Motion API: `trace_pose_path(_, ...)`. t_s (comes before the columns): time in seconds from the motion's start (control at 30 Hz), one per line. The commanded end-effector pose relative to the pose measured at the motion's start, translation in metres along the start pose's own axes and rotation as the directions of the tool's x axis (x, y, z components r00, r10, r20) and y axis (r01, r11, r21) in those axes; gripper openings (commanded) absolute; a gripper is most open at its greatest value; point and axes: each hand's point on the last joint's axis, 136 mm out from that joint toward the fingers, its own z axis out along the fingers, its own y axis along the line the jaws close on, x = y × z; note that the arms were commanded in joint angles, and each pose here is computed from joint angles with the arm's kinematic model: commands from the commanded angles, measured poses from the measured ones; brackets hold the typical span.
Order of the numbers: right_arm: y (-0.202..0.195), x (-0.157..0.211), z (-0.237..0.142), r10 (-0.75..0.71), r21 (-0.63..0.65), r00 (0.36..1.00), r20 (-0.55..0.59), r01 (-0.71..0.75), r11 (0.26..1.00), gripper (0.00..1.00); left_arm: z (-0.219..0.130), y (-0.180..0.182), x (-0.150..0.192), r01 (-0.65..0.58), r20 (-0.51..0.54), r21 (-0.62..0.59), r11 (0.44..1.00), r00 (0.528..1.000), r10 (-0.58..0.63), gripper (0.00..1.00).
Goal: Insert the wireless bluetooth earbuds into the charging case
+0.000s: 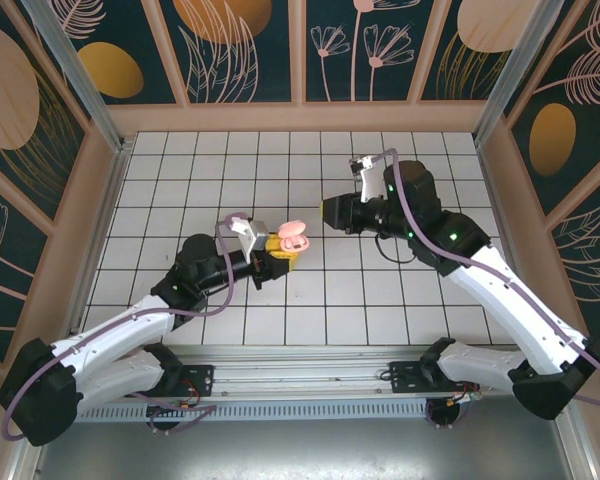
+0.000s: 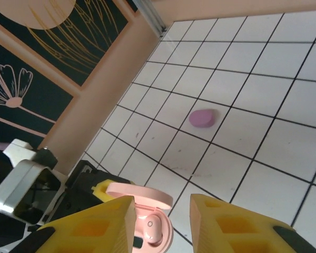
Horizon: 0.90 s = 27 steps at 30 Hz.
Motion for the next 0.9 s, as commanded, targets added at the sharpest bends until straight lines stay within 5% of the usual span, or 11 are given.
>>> trace_pose_path(0.0,0.011,0.004,0.017,0.042,-0.11,0.998,-0.045,-0.047,0.993,0.32,0.001,-0.011,-0.031,-0.024,0.081,0.057,0.998,0.997,0.02,0.21)
trace_pose_path(0.37,0.012,0.007,0.032,0.06,-0.149,0.995,-0.084,-0.072,0.986,0.36,0.0,-0.021,-0.046,-0.023,0.132,0.104,0.994,0.991,0.009,0.21)
trace_pose_path(0.87,0.032,0.037,0.007,0.022,-0.292,0.987,-0.156,-0.067,0.954,0.35,-0.003,-0.019,-0.053,-0.036,0.151,0.083,0.996,0.988,0.024,0.21)
